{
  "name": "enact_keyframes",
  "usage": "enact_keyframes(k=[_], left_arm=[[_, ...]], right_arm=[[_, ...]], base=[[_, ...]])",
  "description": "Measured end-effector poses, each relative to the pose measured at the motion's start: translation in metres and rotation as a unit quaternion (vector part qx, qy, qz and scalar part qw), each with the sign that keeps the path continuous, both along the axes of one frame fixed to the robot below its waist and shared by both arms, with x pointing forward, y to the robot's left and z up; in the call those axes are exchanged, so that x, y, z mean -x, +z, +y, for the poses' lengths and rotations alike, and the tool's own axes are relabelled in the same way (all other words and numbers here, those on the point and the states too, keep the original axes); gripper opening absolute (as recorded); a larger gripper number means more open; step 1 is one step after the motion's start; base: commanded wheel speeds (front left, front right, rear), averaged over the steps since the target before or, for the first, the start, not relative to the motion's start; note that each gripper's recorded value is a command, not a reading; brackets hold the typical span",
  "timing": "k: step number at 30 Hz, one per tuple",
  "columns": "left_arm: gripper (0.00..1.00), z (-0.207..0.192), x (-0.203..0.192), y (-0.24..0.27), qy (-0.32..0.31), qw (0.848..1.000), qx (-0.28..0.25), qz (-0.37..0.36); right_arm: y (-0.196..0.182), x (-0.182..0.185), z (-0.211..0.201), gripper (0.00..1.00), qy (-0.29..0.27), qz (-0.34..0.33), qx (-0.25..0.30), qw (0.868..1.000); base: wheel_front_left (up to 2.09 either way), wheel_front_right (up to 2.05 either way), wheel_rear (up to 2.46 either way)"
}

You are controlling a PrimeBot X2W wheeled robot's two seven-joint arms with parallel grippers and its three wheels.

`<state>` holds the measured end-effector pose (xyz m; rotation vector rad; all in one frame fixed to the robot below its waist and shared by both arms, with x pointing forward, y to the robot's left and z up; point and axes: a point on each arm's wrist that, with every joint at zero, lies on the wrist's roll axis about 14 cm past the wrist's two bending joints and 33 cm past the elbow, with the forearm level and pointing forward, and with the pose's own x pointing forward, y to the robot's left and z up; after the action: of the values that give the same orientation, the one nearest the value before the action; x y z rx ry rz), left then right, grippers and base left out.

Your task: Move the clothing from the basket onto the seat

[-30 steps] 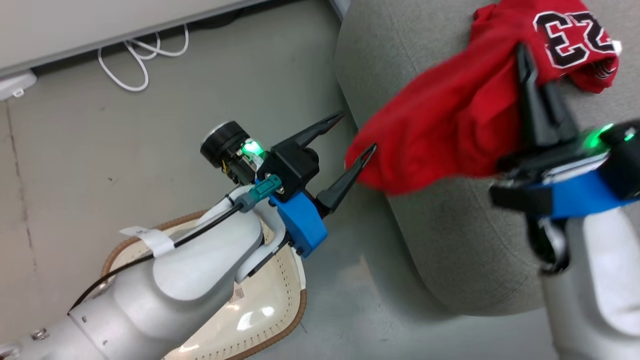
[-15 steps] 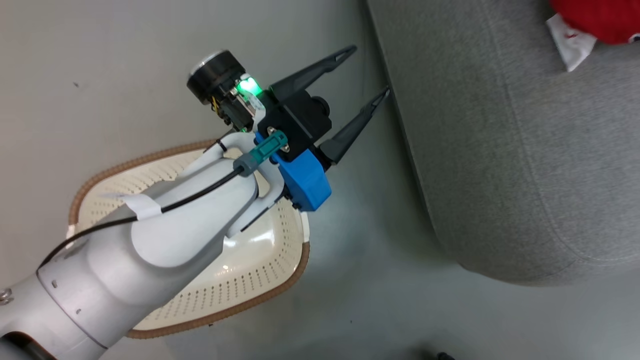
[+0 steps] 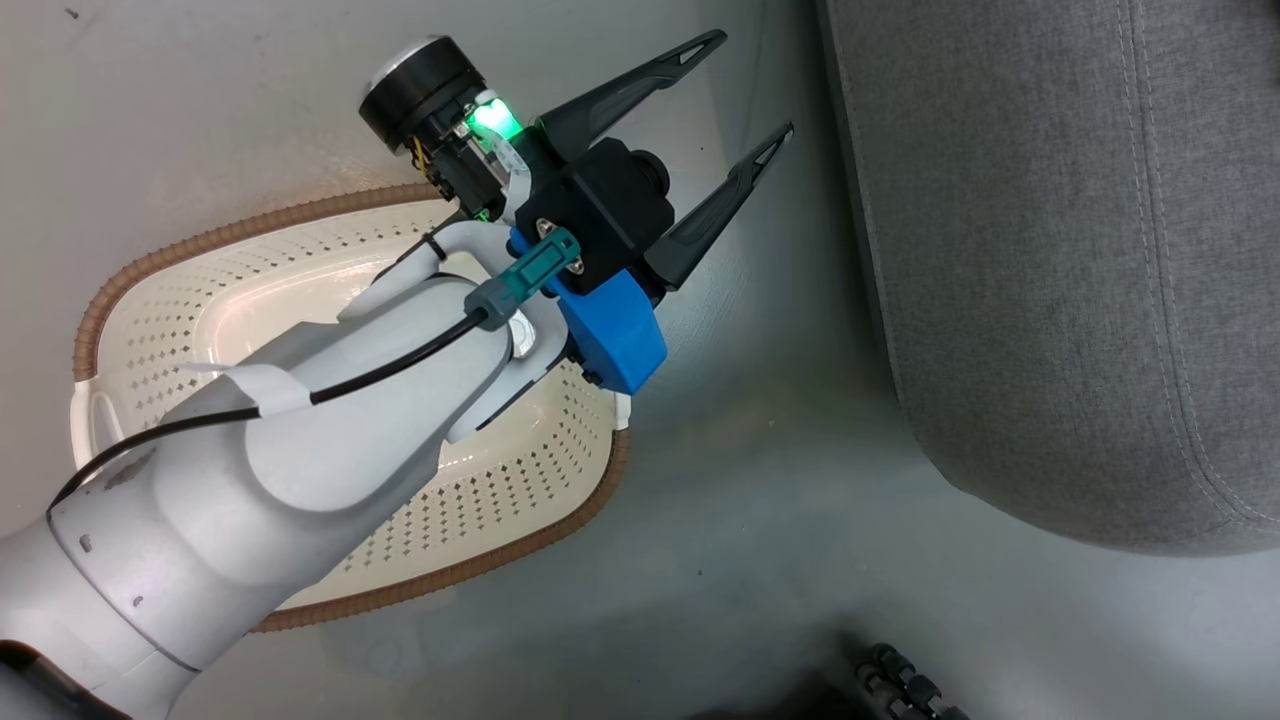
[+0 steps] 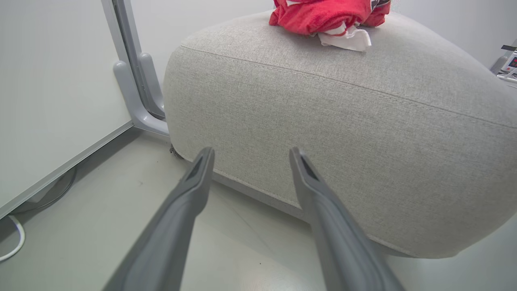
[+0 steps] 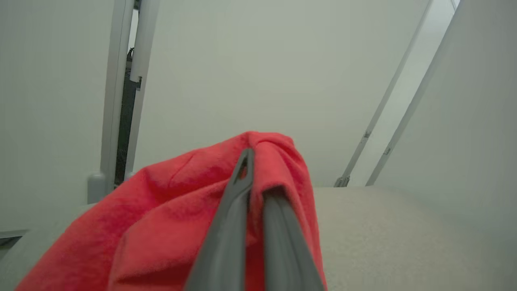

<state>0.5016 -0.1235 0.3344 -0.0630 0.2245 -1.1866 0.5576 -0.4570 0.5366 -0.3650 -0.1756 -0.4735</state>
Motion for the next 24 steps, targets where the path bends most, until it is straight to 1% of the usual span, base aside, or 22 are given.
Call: enact_keyframes(k=[4,9,10,11,12,16,24], left_arm=[[1.00,0.000,0.000,-0.003,0.000,1.000,0.000,0.003],[1.00,0.003,-0.004,-0.002,0.006,1.000,0.000,-0.003],[1.00,0.003,-0.005,0.000,0.008,1.000,0.001,-0.004],[1.00,0.003,-0.006,0.001,0.010,1.000,0.002,-0.005],[1.00,0.003,-0.006,0.003,0.012,1.000,0.003,-0.008],[1.00,0.004,-0.004,0.013,0.018,1.000,0.009,-0.013],[1.00,0.007,0.004,0.051,0.038,0.999,0.021,-0.031]], right_arm=[[-0.047,0.006,-0.002,0.00,-0.010,0.055,-0.033,0.998],[-0.073,0.010,0.004,0.00,-0.011,0.078,-0.058,0.995],[-0.075,0.012,0.005,0.28,-0.011,0.080,-0.061,0.995],[-0.076,0.014,0.006,0.85,-0.012,0.079,-0.062,0.995],[-0.076,0.016,0.007,1.00,-0.011,0.080,-0.062,0.995],[-0.073,0.031,0.010,1.00,-0.014,0.079,-0.066,0.995],[-0.062,0.080,0.023,1.00,-0.011,0.092,-0.061,0.994]], base=[[0.00,0.00,0.00],[0.00,0.00,0.00],[0.00,0.00,0.00],[0.00,0.00,0.00],[0.00,0.00,0.00],[0.00,0.00,0.00],[0.00,0.00,0.00]])
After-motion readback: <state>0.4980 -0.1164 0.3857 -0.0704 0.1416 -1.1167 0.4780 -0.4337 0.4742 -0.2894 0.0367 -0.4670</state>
